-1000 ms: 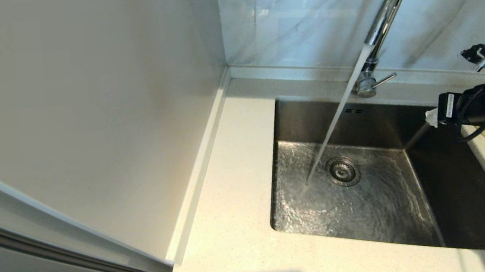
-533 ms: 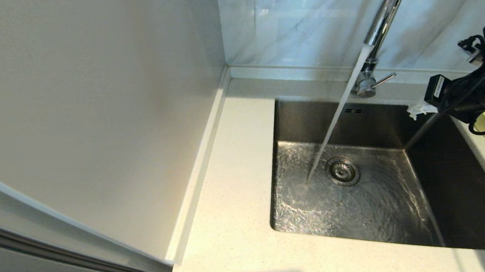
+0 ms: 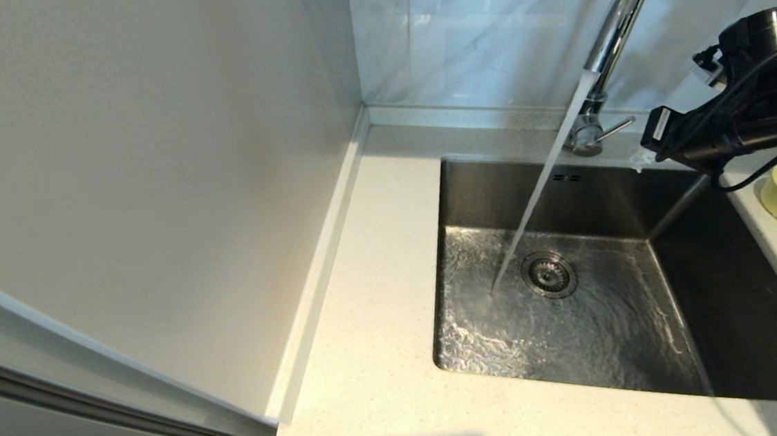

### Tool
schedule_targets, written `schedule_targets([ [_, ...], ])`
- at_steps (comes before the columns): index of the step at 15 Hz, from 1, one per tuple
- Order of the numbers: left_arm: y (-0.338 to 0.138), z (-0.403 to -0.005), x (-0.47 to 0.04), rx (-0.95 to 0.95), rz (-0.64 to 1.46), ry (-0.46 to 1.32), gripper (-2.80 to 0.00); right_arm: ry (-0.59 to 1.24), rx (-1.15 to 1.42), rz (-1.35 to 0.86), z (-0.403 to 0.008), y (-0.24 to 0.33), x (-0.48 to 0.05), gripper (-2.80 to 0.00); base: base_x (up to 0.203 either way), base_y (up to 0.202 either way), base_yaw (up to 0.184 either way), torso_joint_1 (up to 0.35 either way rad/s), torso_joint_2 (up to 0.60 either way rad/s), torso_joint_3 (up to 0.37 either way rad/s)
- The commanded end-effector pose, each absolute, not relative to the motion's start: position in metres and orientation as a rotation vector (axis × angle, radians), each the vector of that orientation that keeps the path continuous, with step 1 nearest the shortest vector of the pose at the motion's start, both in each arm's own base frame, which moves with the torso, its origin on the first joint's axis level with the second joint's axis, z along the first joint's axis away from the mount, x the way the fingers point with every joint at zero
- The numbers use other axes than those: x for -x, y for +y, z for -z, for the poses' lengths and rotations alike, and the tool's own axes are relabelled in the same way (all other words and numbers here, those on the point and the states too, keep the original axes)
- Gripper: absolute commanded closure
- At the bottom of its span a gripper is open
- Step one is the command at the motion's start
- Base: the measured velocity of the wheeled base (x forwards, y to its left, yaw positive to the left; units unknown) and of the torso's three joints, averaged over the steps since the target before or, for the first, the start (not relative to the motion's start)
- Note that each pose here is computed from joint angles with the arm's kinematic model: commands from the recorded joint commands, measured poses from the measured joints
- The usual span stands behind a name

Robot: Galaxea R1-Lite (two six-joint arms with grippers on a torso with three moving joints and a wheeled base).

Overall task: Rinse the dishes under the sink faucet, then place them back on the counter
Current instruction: Turn off the faucet

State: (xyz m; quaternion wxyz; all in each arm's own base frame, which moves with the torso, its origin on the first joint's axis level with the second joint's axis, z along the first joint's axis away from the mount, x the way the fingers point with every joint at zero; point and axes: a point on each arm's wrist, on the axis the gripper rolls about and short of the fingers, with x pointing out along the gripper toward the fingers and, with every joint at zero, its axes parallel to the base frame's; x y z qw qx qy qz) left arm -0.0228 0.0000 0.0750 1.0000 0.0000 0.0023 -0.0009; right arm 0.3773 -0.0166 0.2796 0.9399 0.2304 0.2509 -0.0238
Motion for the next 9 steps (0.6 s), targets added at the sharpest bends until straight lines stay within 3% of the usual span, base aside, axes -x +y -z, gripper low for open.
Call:
schedule_targets([
  [1, 0.0, -0.075, 0.023, 0.0, 0.002, 0.005, 0.0, 0.52, -0.473, 0.037, -0.277, -0.013, -0.382, 0.0, 0.0, 0.0, 0.0, 0.0, 0.0, 0.0],
  [9, 0.0, -0.075, 0.023, 0.0, 0.002, 0.005, 0.0, 0.455, -0.468, 0.008, -0.289, -0.008, -0.398, 0.0, 0.0, 0.0, 0.0, 0.0, 0.0, 0.0],
])
